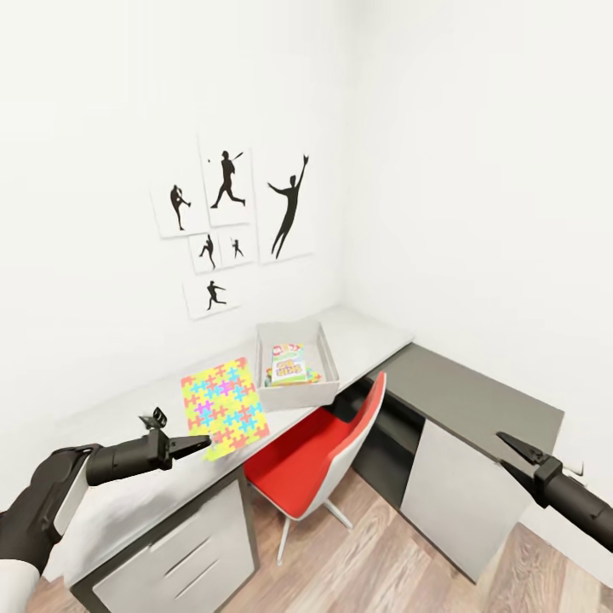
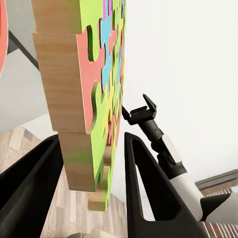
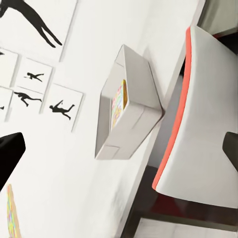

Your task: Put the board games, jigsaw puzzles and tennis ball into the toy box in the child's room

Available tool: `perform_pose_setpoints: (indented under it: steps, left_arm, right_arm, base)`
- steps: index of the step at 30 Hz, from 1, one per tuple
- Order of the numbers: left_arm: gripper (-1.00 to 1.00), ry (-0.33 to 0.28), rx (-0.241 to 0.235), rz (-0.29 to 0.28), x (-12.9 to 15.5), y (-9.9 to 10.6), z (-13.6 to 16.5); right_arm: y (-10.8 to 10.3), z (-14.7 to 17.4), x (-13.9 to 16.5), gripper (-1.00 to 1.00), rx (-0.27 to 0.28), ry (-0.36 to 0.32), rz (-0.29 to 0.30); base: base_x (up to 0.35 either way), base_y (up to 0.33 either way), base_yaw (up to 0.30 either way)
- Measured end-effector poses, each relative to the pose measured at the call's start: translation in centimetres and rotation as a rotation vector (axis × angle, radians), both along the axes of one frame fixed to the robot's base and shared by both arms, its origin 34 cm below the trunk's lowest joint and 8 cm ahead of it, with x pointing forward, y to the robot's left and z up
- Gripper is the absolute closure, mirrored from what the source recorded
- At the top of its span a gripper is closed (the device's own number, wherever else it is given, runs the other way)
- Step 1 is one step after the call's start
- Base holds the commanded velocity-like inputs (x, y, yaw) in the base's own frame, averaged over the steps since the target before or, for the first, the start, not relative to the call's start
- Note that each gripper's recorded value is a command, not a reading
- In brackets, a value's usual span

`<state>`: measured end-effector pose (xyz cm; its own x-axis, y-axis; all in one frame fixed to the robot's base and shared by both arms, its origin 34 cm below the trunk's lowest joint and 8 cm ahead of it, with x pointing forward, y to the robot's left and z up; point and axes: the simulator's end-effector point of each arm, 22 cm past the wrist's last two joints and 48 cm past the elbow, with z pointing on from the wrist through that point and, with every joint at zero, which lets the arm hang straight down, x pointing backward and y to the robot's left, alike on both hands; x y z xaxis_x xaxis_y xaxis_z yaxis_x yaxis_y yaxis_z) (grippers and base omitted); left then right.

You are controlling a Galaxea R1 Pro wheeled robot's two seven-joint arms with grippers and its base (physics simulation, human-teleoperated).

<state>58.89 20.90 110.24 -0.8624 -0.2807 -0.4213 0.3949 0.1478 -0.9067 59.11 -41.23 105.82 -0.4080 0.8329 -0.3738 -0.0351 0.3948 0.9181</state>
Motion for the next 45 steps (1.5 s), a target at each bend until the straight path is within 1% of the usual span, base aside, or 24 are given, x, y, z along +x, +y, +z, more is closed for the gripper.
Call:
perform_pose_setpoints:
  steps: [4, 6, 10, 11, 12, 13, 15, 16, 18, 19, 20, 22, 27, 29, 31, 33, 35, 36, 37, 38, 39, 42, 43, 45]
  left_arm:
    - [1.0, -0.001, 0.0, 0.001, 0.0, 0.0, 0.0]
    - [1.0, -0.002, 0.0, 0.001, 0.0, 0.0, 0.0]
    - [1.0, -0.002, 0.0, 0.001, 0.0, 0.0, 0.0]
    - [1.0, -0.002, 0.0, 0.001, 0.0, 0.1, 0.0]
    - [1.0, -0.002, 0.001, 0.002, 0.0, 0.1, 0.0]
    - [1.0, -0.002, 0.001, 0.002, 0.0, 0.1, 0.0]
    - [1.0, -0.002, 0.0, 0.003, 0.1, 0.1, 0.0]
    - [1.0, -0.003, 0.0, 0.003, 0.1, 0.1, 0.0]
    - [1.0, -0.002, 0.0, 0.003, 0.1, 0.1, 0.0]
    - [1.0, -0.002, 0.0, 0.003, 0.1, 0.1, 0.0]
    - [1.0, -0.002, 0.001, 0.003, 0.1, 0.0, 0.0]
    - [1.0, -0.002, 0.003, 0.003, 0.0, 0.1, 0.0]
    - [1.0, 0.0, 0.008, 0.001, 0.0, -0.1, -0.2]
    - [1.0, 0.0, 0.011, 0.002, 0.0, 0.0, -0.2]
    - [1.0, 0.005, 0.024, 0.006, 0.1, 0.0, -0.5]
    - [1.0, -0.002, 0.059, 0.018, 0.9, 0.0, -0.5]
    - [1.0, -0.047, 0.094, 0.032, 3.0, -0.1, 1.3]
    - [1.0, -0.075, 0.119, 0.041, 4.5, -0.3, 2.6]
    - [1.0, -0.089, 0.138, 0.046, 5.3, -0.5, 3.2]
    - [1.0, -0.095, 0.158, 0.049, 5.9, -0.6, 3.4]
    - [1.0, -0.1, 0.189, 0.051, 6.5, -0.9, 3.5]
    - [1.0, -0.116, 0.244, 0.04, 7.9, -2.6, 4.1]
    - [1.0, -0.113, 0.264, 0.035, 8.4, -3.2, 3.9]
    - [1.0, -0.085, 0.312, 0.03, 9.3, -4.1, 2.8]
  right_arm:
    - [0.1, 0.4, 0.0, -1.0, -0.001, -0.011, 0.004]
    - [0.4, 1.1, 0.2, -1.0, -0.011, -0.026, 0.012]
    - [1.5, 3.6, 0.4, -1.0, -0.057, -0.075, 0.042]
    - [2.0, 4.5, 0.5, -1.0, -0.072, -0.092, 0.058]
    - [3.1, 5.4, 0.4, -1.0, -0.098, -0.095, 0.089]
    - [3.8, 5.3, 0.5, -1.0, -0.126, -0.071, 0.11]
    - [4.3, 3.8, 0.4, -1.0, -0.192, 0.024, 0.131]
    - [4.3, 3.3, 0.3, -1.0, -0.232, 0.068, 0.131]
    - [3.5, 2.3, 0.2, -1.0, -0.312, 0.142, 0.107]
    - [2.8, 1.7, 0.3, -1.0, -0.355, 0.187, 0.082]
    - [2.4, 1.4, 0.4, -1.0, -0.378, 0.211, 0.068]
    - [1.9, 1.0, 0.5, -1.0, -0.408, 0.246, 0.05]
    - [1.7, 0.9, 0.5, -1.0, -0.413, 0.253, 0.042]
    - [1.9, 1.3, 0.5, -1.0, -0.401, 0.238, 0.05]
    - [2.7, 2.0, 0.5, -1.0, -0.377, 0.202, 0.074]
    - [3.3, 2.5, 0.5, -1.0, -0.358, 0.175, 0.093]
    - [3.4, 2.7, 0.5, -1.0, -0.352, 0.167, 0.097]
    - [3.3, 2.8, 0.5, -1.0, -0.349, 0.163, 0.094]
    - [3.1, 3.0, 0.5, -1.0, -0.347, 0.159, 0.091]
    - [3.0, 3.0, 0.5, -1.0, -0.345, 0.157, 0.088]
    - [2.9, 3.1, 0.5, -1.0, -0.343, 0.156, 0.086]
    - [2.8, 3.1, 0.4, -1.0, -0.342, 0.155, 0.084]
    - [2.8, 3.1, 0.4, -1.0, -0.341, 0.155, 0.084]
    - [2.8, 3.1, 0.5, -1.0, -0.341, 0.155, 0.084]
  base:
    - [0.21, -0.179, -0.014]
    - [0.116, -0.106, -0.001]
    - [0.033, -0.031, 0.0]
    - [0.008, -0.007, 0.0]
    - [0.005, -0.005, 0.0]
    - [0.003, -0.003, 0.0]
    - [0.002, -0.002, 0.0]
    - [0.0, 0.0, 0.0]
    - [0.0, 0.0, 0.0]
    - [0.025, 0.0, 0.0]
    - [0.079, 0.0, 0.0]
    - [0.212, 0.0, 0.0]
    - [0.164, 0.0, 0.0]
    - [0.123, 0.0, 0.0]
    - [0.25, 0.0, 0.0]
    - [0.3, 0.0, 0.0]
    - [0.317, 0.0, 0.0]
    - [0.323, 0.0, 0.0]
    - [0.324, 0.0, 0.0]
    - [0.326, 0.0, 0.0]
    - [0.326, 0.0, 0.0]
    - [0.327, 0.0, 0.0]
    - [0.327, 0.0, 0.0]
    - [0.286, 0.0, 0.0]
